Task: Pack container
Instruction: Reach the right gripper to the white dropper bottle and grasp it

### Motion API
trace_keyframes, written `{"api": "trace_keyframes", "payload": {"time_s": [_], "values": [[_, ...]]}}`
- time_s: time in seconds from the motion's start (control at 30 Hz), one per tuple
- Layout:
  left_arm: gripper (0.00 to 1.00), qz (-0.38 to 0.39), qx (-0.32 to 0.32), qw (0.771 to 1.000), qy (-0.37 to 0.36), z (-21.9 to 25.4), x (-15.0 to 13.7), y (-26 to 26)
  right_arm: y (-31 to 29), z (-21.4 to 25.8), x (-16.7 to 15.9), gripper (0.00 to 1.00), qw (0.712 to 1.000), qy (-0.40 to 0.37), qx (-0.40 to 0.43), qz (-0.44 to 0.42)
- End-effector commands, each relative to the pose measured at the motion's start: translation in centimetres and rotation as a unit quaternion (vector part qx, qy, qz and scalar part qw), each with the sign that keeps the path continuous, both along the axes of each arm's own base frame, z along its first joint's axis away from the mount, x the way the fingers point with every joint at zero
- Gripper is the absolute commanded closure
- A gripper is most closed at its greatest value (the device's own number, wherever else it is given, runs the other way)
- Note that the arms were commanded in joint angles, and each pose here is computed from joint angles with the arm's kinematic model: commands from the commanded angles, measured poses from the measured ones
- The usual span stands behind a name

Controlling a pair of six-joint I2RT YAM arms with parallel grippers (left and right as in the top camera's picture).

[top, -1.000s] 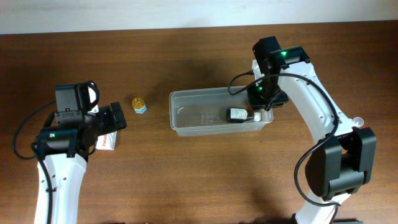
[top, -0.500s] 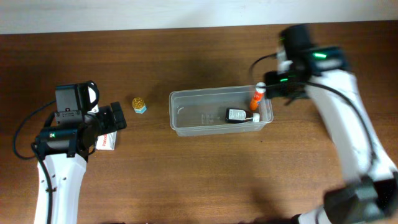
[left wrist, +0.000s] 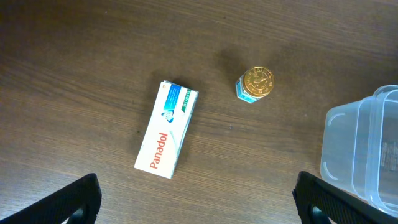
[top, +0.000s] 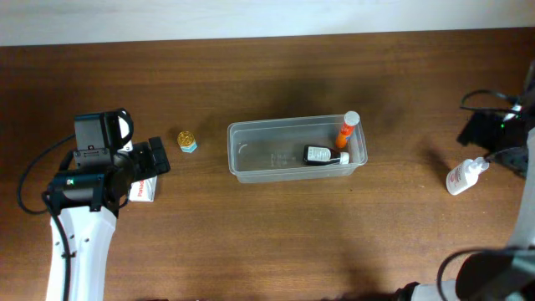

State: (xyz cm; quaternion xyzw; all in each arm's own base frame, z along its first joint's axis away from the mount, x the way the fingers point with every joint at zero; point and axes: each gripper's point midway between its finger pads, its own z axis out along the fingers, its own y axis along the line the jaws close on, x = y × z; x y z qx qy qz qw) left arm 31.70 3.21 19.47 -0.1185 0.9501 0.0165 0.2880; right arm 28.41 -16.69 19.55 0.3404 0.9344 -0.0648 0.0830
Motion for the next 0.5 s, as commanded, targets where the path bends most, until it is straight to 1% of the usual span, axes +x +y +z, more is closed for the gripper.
{"api": "trace_keyframes", "payload": {"time_s": [0.0,0.2,0.4,0.47], "values": [[0.01,0.002,-0.003,1.0,-0.008,0.6,0.3,0.1,-1.0,-2.8,-0.3,0.02,0.999,0.029,0.017,0.003],[0.01,0.002,-0.003,1.0,-0.008,0.6,0.3,0.1,-1.5,-7.1,0.5,0.01,0.996,0.074,0.048,0.028],[0.01,0.002,-0.002,1.0,-0.009,0.6,0.4,0.1,-1.6,-9.8,1.0,0.01,0.991,0.103,0.067,0.044],[0.01,0.002,-0.003,1.0,-0.01,0.6,0.4,0.1,-1.4,-10.5,1.2,0.03,0.99,0.104,0.079,0.046]]}}
